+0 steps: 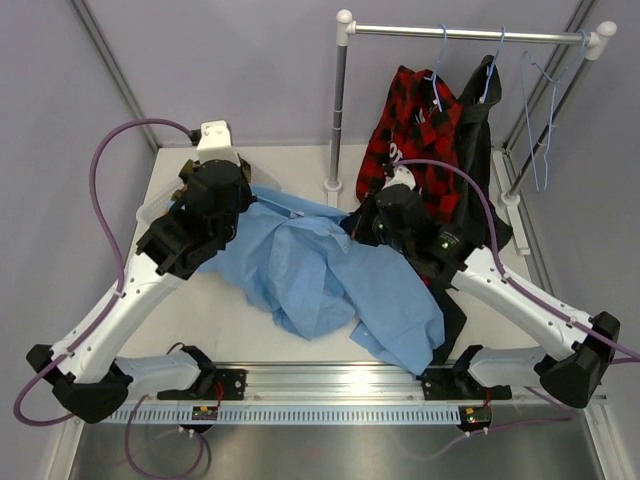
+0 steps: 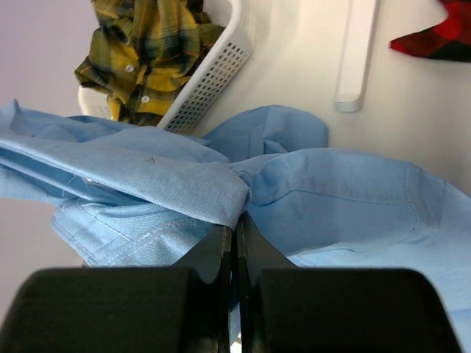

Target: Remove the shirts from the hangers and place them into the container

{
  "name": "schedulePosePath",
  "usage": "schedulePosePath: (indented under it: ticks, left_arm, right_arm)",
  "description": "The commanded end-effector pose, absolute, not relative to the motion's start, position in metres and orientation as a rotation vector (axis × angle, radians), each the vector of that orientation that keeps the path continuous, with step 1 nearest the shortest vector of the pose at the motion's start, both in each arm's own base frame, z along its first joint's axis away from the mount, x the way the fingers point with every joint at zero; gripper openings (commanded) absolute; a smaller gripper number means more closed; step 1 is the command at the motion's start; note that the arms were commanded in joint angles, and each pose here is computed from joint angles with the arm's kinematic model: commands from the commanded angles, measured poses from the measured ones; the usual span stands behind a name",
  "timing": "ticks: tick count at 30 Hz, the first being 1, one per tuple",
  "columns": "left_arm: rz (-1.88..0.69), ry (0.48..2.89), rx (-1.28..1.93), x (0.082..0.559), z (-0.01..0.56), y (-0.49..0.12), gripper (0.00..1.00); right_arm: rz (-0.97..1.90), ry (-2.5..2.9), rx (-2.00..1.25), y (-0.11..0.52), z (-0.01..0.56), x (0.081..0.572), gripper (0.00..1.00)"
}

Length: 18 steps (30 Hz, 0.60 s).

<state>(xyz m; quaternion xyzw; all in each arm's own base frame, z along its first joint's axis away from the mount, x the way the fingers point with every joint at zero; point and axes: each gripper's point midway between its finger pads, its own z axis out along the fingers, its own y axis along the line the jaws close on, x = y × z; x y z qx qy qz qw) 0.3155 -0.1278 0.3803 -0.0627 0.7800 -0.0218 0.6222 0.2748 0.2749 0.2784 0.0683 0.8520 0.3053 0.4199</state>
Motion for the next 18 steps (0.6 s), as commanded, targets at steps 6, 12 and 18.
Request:
schedulePosePath:
  ticks: [6,12,18]
  left_arm:
    - [-0.111,1.613,-0.347,0.324,0.426,-0.109,0.0]
    - [-0.023,1.611,-0.382,0.335,0.422,-0.105,0.0]
    - [-0.065,1.595,-0.381,0.344,0.437,-0.116,0.0]
  right_arm:
    - [0.946,2.058,0.092,0.283,0.318,0.257,0.0]
    - [0.855,2.005,-0.011,0.257,0.379,0.245,0.0]
    - [0.811,2.048,0.019,0.257,0.356,0.251,0.0]
